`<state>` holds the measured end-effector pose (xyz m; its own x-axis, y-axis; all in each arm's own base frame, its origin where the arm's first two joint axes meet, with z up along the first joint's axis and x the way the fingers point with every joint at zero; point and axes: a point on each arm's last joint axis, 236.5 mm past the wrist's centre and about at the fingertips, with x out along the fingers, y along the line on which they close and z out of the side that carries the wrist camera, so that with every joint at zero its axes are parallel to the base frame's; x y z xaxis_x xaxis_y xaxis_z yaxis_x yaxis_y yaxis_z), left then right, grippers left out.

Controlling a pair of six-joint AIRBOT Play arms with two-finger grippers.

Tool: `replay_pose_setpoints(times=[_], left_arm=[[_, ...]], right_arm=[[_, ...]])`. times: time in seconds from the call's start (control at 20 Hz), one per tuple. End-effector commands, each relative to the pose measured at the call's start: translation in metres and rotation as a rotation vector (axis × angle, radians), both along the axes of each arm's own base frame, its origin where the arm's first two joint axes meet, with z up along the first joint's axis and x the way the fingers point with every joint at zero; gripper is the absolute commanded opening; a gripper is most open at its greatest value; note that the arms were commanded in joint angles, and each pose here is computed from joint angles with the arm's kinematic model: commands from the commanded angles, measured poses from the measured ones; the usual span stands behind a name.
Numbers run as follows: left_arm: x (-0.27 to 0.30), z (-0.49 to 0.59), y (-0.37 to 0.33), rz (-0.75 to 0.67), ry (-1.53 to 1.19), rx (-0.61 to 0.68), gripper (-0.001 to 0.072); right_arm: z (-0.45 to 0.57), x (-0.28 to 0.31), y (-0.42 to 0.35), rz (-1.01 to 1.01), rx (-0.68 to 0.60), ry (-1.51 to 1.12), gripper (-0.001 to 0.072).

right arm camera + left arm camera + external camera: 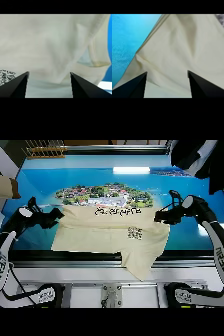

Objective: Fold the clothes and pants, and hang the long-sleeved shirts on hangers.

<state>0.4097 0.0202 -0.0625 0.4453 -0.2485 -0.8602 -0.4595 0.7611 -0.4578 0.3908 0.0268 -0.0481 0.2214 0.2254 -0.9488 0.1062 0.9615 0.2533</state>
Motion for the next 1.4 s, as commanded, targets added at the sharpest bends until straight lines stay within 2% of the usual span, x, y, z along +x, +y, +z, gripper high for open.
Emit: replay_pose_setpoints(times=[0.0,0.15,0.3,0.45,0.7,0.95,1.1,1.15,1.35], left_arm=[[-0.023,0.038,0.024,-0.017,-0.013,0.069,0.0538],[-0.089,0.029,0.051,0.025,0.078,0.126,0.0538],[-0.145,-0.004,0.054,0.131,0.16,0.069,0.0538],[-0.177,-0.033,0.044,0.189,0.208,0.028,0.0538],[-0.171,-0.057,0.007,0.203,0.211,-0.08,0.0537],[-0.143,-0.064,-0.015,0.123,0.242,-0.081,0.0535],[-0.126,-0.058,-0.02,0.088,0.222,-0.071,0.0073],[-0.122,-0.054,-0.021,0.077,0.208,-0.061,0.0007],[-0.134,-0.042,-0.025,0.068,0.168,-0.049,0.0007]], right_arm=[[0.055,-0.017,-0.031,-0.021,-0.067,-0.072,0.0558],[0.108,-0.041,-0.053,-0.077,-0.097,-0.173,0.0558],[0.142,-0.046,-0.053,-0.094,-0.111,-0.292,0.0558],[0.153,-0.045,-0.042,-0.097,-0.067,-0.329,0.0558],[0.15,-0.043,-0.035,-0.098,-0.028,-0.32,0.0558],[0.149,-0.044,-0.035,-0.096,-0.029,-0.315,0.0558],[0.142,-0.052,-0.037,-0.099,-0.026,-0.278,0.0559],[0.134,-0.06,-0.039,-0.105,-0.02,-0.24,0.0559],[0.051,-0.128,-0.037,-0.167,0.043,0.056,0.0559]])
